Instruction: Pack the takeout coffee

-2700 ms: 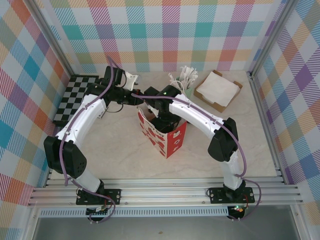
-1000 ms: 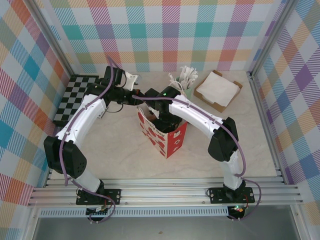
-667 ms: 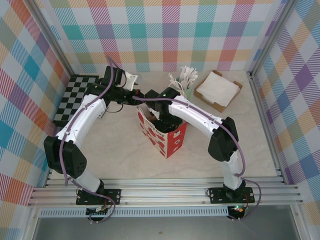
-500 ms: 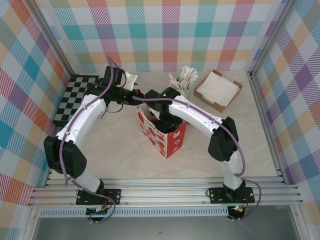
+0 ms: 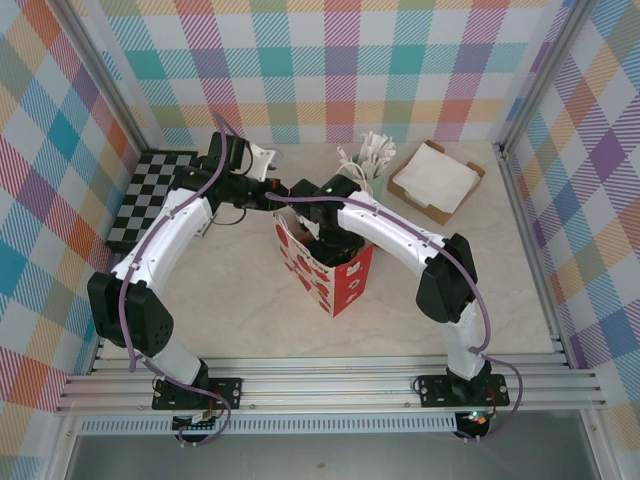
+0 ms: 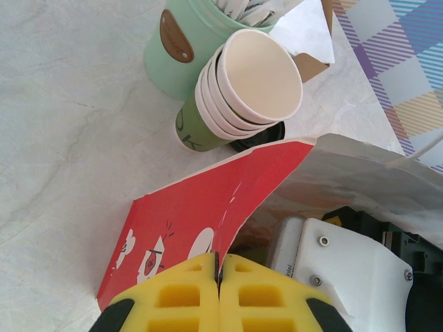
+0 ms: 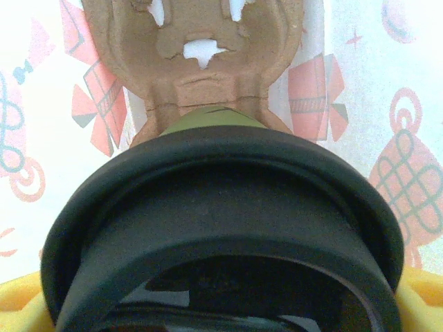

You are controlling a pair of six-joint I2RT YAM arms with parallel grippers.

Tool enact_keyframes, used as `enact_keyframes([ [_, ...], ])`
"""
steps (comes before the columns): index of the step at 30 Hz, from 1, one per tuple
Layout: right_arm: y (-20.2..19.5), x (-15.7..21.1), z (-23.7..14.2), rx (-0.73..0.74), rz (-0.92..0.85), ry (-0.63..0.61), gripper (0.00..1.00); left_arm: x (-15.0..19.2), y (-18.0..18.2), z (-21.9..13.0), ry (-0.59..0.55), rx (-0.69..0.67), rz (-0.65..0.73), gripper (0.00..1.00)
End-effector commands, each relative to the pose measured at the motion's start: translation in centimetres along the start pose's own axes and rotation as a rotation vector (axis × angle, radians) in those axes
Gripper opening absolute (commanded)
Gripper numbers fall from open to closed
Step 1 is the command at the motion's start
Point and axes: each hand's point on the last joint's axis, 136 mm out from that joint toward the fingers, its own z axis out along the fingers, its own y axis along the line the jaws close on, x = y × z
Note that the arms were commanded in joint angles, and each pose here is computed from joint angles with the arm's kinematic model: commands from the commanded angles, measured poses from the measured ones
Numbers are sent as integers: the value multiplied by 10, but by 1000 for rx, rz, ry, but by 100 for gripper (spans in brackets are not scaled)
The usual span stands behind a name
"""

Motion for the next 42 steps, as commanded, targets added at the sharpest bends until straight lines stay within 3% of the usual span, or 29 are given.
enact_keyframes([
  [1, -2, 10, -1, -8, 28, 34, 58, 7, -3, -1, 30, 14, 4, 0],
  [42, -6, 17, 6, 4, 64, 86, 58, 9, -1, 2, 43, 4, 4, 0],
])
